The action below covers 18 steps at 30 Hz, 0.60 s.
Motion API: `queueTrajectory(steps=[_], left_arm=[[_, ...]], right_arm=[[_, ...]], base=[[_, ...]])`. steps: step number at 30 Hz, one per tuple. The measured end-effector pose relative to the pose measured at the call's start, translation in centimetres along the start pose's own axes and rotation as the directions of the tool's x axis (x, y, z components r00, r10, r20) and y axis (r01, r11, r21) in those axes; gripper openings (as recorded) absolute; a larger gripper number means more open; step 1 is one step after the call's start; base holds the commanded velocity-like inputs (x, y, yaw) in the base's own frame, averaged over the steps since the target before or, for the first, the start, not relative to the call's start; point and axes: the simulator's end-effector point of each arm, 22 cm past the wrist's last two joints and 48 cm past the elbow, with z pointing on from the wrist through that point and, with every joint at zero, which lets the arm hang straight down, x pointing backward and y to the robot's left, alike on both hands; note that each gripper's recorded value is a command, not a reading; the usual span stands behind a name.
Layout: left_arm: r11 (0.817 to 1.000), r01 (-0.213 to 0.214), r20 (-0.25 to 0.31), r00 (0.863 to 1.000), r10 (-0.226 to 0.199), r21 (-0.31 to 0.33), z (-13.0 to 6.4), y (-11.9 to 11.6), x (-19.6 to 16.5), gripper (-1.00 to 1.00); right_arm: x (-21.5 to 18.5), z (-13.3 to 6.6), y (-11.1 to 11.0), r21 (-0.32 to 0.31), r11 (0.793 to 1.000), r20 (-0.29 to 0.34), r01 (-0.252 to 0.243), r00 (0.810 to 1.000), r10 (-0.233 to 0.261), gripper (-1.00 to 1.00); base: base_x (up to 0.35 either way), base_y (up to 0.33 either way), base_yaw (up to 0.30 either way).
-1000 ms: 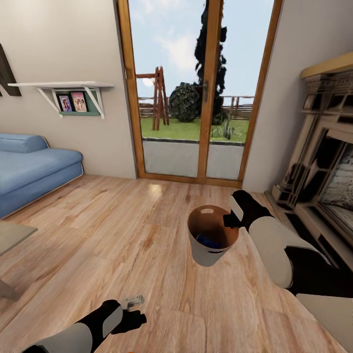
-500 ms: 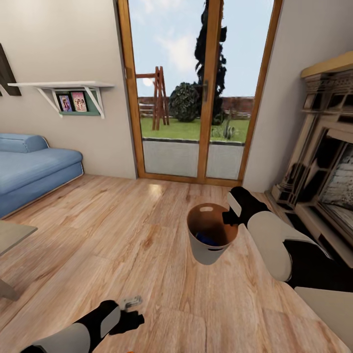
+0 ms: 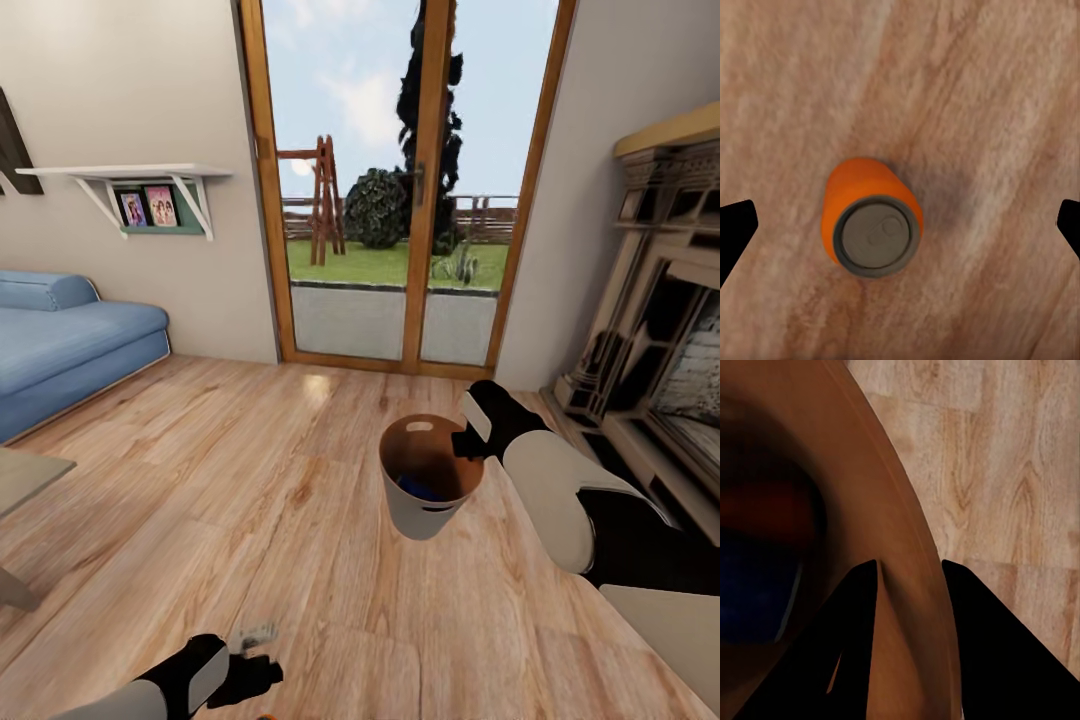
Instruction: Put the three can of soda from the living room inside the tash can in the kitchen.
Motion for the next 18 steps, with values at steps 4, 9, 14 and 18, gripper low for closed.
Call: queueTrajectory(steps=[4, 9, 14, 18], left_arm=[[1.000, 0.000, 0.010, 1.000, 0.000, 0.000, 0.5, 0.2, 0.4, 1.00], [1.000, 0.000, 0.014, 1.000, 0.000, 0.000, 0.6, 0.2, 0.4, 1.00], [1.000, 0.002, 0.013, 1.000, -0.002, -0.002, 1.4, 0.5, 0.8, 1.00], [1.000, 0.004, 0.018, 1.000, -0.004, -0.006, 2.0, 0.8, 1.0, 1.00]], right_arm=[[0.3, 0.3, -0.1, 0.008, 1.000, 0.002, 0.005, 1.000, -0.005, -1.00], [0.3, 0.4, 0.0, 0.002, 1.000, 0.000, 0.002, 1.000, -0.002, -1.00], [0.9, 1.5, 0.2, 0.006, 1.000, -0.012, 0.006, 1.000, -0.006, -1.00], [1.2, 2.6, 0.3, 0.008, 1.000, -0.028, 0.010, 1.000, -0.010, -1.00]], base=[[0.000, 0.000, 0.000], [0.000, 0.000, 0.000], [0.000, 0.000, 0.000], [0.000, 0.000, 0.000]])
